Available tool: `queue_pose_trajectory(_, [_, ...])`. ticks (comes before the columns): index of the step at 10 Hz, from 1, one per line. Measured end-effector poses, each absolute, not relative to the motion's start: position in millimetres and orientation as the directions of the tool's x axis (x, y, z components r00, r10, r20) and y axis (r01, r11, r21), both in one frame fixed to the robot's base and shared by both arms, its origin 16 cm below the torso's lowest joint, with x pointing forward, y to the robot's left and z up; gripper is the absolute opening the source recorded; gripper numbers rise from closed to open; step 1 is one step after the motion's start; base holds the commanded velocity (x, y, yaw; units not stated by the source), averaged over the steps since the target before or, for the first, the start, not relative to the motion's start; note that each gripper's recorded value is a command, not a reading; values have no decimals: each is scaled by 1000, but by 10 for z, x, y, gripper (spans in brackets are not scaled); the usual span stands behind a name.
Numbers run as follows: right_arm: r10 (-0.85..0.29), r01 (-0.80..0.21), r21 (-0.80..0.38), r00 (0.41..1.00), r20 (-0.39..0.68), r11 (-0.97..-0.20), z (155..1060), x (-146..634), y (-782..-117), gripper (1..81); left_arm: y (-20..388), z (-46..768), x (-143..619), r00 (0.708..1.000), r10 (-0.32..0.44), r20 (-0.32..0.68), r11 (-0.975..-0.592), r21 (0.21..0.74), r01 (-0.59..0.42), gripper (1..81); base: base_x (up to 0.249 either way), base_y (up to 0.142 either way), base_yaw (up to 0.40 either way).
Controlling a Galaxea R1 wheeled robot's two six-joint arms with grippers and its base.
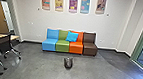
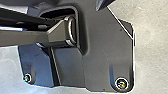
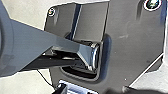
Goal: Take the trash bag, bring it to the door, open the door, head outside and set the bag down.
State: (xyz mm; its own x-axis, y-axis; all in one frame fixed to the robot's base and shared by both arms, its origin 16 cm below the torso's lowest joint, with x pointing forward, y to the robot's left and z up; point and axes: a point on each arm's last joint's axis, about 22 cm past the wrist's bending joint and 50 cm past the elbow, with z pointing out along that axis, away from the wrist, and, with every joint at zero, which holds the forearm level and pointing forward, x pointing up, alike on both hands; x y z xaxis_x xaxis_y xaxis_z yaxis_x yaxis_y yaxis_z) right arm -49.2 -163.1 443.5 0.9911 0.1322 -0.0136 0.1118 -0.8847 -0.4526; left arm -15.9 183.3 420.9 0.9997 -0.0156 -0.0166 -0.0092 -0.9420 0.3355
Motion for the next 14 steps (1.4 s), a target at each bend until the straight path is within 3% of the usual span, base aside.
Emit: queue_pose_trajectory(14, [135, 115, -453, 991, -13, -884, 4435, -493, -1627, 811, 1840, 4208, -160, 1000, -16, -17, -942, 335, -9, 811, 144, 0, 0])
